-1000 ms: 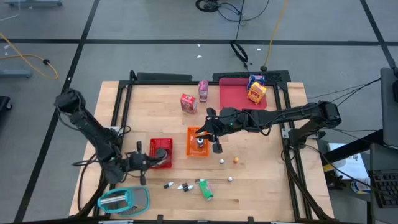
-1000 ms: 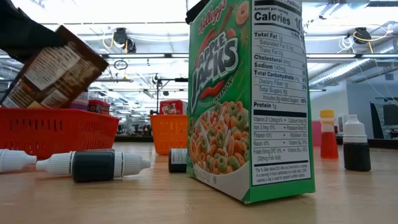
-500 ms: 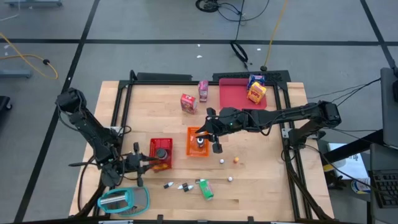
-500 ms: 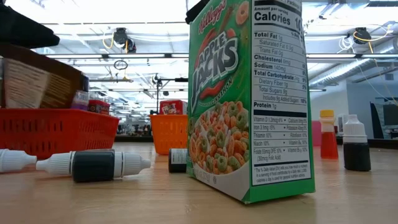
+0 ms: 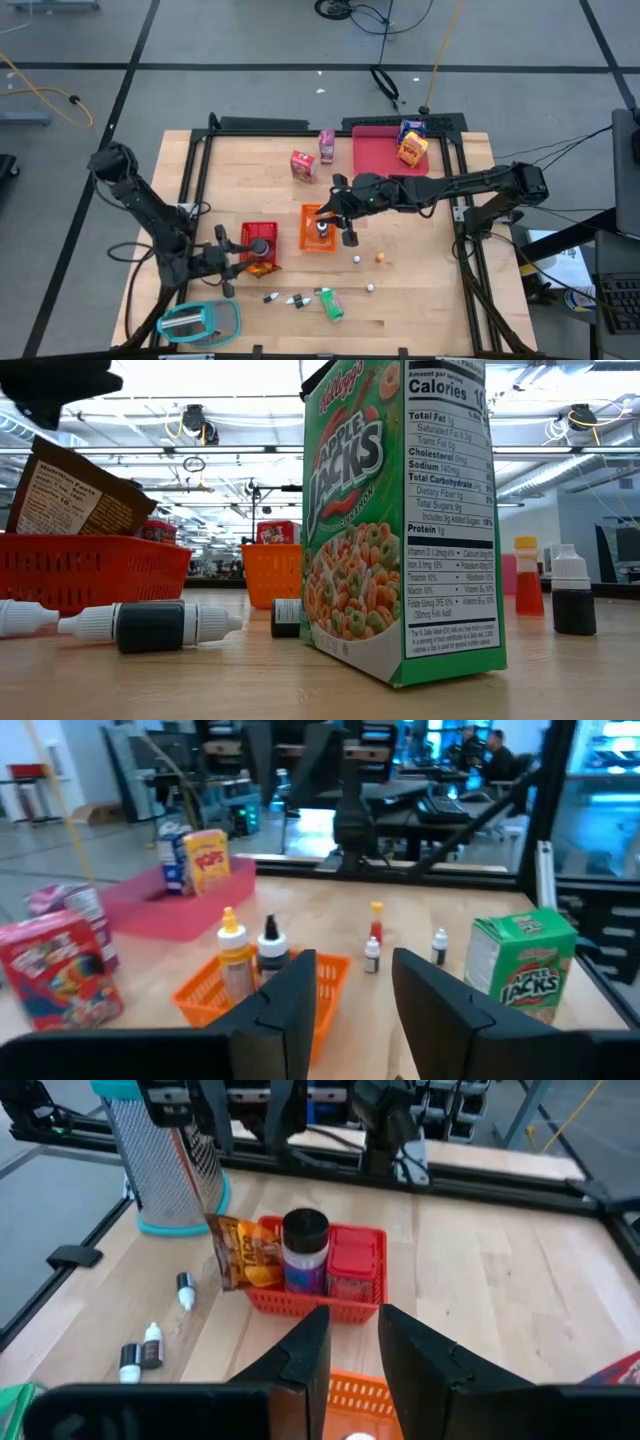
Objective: Pick & Place Kitchen Items
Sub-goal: Put the small top black food coloring bottle into the orange bin
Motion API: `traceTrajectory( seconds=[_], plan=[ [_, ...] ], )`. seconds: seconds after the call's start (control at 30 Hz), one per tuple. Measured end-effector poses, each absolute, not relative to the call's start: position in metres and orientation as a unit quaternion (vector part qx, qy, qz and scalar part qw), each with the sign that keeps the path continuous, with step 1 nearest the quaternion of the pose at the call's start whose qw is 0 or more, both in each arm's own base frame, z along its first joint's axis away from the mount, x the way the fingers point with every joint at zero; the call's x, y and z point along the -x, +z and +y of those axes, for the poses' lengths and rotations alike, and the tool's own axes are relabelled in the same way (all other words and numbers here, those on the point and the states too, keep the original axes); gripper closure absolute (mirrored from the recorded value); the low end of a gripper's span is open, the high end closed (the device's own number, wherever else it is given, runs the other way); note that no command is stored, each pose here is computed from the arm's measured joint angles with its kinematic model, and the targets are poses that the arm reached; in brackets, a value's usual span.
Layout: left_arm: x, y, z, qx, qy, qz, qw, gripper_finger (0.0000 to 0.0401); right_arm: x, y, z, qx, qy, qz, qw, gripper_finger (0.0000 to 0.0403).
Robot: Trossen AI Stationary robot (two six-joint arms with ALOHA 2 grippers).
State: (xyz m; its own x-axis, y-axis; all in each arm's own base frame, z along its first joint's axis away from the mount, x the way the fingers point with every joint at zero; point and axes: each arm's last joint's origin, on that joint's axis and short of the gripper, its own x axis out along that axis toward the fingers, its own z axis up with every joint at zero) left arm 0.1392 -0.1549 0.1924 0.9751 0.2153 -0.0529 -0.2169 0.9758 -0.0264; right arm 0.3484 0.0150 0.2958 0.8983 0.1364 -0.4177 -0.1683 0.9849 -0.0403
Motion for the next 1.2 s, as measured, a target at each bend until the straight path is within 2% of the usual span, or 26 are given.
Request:
traceTrajectory(
  seconds=[0.23,0.6,0.97,1.2],
  plan=[
    [-0.150,0.192,-0.148,0.006,0.094,0.031,0.995,0.0267,-0.342,0.285,0.027,0.025,0.094,0.274,0.957,0.0323],
    [-0.151,0.192,-0.148,0.009,0.090,0.032,0.995,0.0267,-0.316,0.255,0.078,0.017,0.155,0.378,0.913,0.0326],
    [-0.151,0.192,-0.148,0.014,0.090,0.032,0.995,0.0267,-0.293,0.222,0.094,-0.041,0.131,0.474,0.870,0.0326],
    [-0.151,0.192,-0.148,0.014,0.090,0.032,0.995,0.0267,-0.287,0.208,0.090,-0.027,0.076,0.483,0.872,0.0314]
  ],
)
